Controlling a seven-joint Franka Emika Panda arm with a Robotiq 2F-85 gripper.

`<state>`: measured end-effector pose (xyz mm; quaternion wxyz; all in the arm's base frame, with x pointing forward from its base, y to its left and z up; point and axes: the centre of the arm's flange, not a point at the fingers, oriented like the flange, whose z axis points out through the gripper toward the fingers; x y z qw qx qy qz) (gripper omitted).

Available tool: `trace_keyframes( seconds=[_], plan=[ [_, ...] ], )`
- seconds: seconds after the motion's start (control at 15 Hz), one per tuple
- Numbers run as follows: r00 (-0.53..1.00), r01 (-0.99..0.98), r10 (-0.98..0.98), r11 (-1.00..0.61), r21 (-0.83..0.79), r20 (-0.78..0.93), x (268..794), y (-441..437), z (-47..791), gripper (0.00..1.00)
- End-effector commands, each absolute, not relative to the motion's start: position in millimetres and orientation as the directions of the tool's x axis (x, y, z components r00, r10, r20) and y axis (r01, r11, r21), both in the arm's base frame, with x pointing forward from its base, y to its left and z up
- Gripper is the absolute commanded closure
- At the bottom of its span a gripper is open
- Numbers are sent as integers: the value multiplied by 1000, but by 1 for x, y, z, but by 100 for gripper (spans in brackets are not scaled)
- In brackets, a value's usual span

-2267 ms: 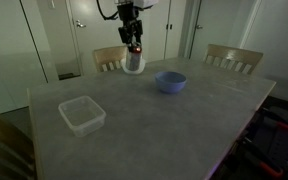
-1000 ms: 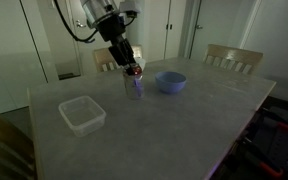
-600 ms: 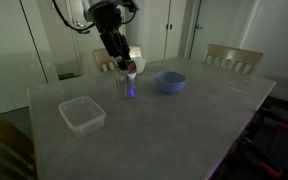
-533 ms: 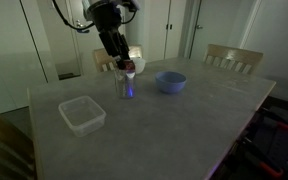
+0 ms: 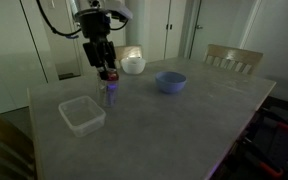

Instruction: Shift the colorless bowl from the right end of the table to the left end, grab the canned bottle and position it next to the colorless bowl. Afterward, move the purple bowl to the right end and place the white bowl next to it

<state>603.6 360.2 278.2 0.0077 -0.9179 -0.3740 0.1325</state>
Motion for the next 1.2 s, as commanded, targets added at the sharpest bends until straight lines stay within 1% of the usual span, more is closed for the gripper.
trace_keyframes(
  seconds=[0.0,0.53,0.87,1.13],
  plan=[
    [709,696,691,-718,-16,-144,596,362,264,54],
    [729,683,680,-718,132,-74,620,342,263,54],
    [705,708,705,-694,131,-81,628,342,251,54],
    [672,740,732,-658,141,-111,620,351,239,54]
  ],
)
